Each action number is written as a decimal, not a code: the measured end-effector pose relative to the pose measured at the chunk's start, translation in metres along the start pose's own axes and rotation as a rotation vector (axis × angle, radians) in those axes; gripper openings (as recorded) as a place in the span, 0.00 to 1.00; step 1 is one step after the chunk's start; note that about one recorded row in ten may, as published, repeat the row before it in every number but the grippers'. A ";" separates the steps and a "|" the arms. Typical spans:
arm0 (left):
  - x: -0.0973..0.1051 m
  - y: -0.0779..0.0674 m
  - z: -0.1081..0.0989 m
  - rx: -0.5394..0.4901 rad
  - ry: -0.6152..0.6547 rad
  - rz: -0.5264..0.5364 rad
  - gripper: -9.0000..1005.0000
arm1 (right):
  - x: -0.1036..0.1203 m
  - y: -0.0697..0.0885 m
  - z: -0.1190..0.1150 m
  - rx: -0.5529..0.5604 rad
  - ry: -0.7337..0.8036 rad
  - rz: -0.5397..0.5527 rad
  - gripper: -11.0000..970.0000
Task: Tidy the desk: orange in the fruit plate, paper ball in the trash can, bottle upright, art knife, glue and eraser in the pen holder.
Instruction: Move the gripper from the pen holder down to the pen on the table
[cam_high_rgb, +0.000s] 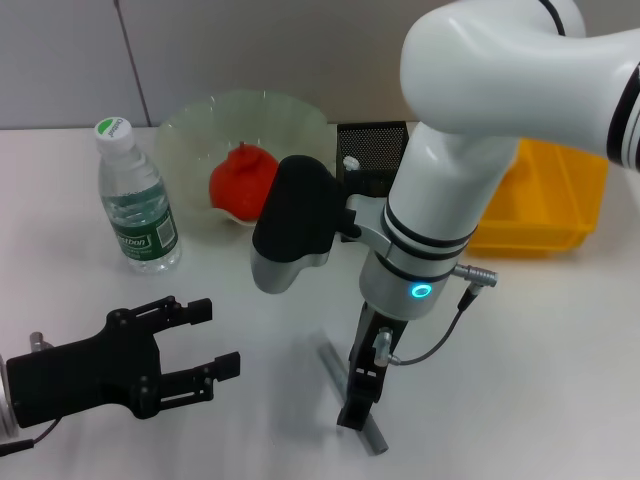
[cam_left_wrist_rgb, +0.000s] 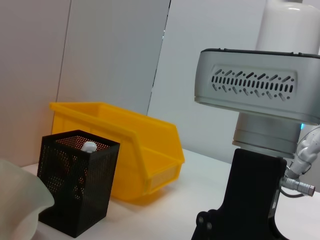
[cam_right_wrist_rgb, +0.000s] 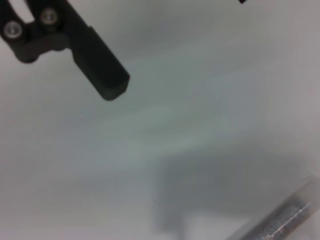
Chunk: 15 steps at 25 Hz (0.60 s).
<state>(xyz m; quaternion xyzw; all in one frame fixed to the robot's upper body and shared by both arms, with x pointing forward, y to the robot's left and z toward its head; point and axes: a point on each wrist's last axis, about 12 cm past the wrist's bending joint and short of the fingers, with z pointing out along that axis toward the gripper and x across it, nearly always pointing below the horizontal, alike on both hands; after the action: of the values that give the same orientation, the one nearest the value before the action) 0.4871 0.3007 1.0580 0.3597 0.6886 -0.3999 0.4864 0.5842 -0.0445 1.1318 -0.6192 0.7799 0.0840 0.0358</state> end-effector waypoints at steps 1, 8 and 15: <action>0.000 0.000 0.000 0.000 0.000 0.000 0.79 | 0.000 0.000 0.001 -0.001 -0.001 0.000 0.85; 0.001 0.000 0.001 0.001 -0.002 -0.007 0.79 | -0.001 0.002 0.002 -0.012 -0.006 0.003 0.85; 0.001 0.000 0.000 0.001 -0.001 -0.007 0.79 | 0.002 0.000 0.004 -0.013 -0.001 0.017 0.85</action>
<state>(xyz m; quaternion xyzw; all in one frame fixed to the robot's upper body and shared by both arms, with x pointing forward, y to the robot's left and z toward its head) 0.4868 0.3003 1.0570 0.3572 0.6896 -0.4020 0.4851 0.5829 -0.0459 1.1272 -0.6126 0.7846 0.0897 0.0317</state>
